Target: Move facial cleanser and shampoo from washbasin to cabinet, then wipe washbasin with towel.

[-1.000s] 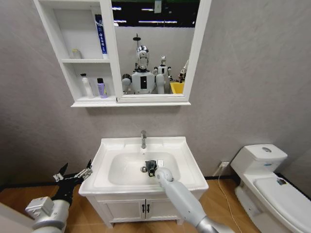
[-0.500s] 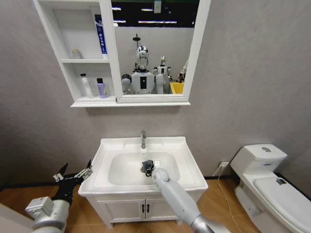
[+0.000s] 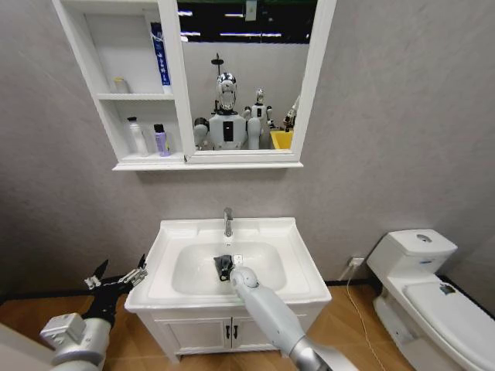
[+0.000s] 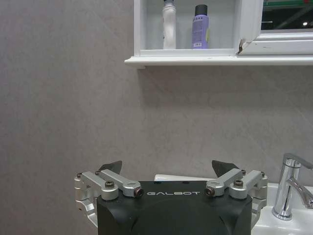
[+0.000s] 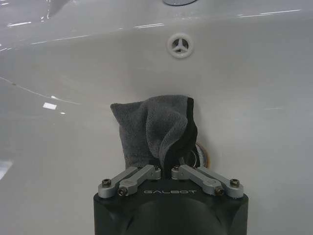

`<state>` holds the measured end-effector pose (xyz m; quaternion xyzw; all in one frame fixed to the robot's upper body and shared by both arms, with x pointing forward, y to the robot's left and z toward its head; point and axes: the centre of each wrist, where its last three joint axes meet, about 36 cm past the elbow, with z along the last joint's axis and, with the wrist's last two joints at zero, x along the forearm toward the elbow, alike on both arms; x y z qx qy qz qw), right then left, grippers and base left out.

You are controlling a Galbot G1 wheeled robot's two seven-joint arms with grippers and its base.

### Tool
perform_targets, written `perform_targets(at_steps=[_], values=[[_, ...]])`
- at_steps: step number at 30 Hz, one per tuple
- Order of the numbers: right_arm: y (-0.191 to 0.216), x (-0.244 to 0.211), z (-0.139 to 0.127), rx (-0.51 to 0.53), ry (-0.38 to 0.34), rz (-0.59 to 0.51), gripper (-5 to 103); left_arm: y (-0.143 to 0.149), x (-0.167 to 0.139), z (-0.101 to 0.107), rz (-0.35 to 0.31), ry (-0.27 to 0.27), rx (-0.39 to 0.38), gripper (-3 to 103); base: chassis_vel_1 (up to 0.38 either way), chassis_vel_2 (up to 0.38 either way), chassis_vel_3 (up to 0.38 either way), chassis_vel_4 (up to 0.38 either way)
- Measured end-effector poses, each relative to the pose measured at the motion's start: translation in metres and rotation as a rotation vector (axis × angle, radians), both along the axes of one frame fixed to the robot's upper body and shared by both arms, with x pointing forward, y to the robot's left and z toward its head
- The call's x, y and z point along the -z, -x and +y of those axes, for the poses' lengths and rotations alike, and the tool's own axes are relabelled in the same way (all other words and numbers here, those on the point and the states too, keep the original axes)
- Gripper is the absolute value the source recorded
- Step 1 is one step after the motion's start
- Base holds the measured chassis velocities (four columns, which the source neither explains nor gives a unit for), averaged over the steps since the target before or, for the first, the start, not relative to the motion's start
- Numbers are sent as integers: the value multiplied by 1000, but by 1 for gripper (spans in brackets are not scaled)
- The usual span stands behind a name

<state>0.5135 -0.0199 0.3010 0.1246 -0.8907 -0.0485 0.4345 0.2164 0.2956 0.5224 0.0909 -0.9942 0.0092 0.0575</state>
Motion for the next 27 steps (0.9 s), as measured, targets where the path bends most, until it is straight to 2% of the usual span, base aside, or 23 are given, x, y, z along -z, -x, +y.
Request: perform_targets(at_steps=[7,13,17,22,27], values=[[1,4,-21,28,30,3,4,0,0,0,0,0,0,100,0,0,0,0],[4,1,-56,62,58,2,4,0,0,0,0,0,0,100,0,0,0,0],[6,-3,-69,74,69,-6,4,0,0,0,0,0,0,100,0,0,0,0],[6,-4,-70,72,67,-6,4,0,0,0,0,0,0,100,0,0,0,0],[3,-1,-54,56,49,7,4,0,0,0,0,0,0,100,0,0,0,0]])
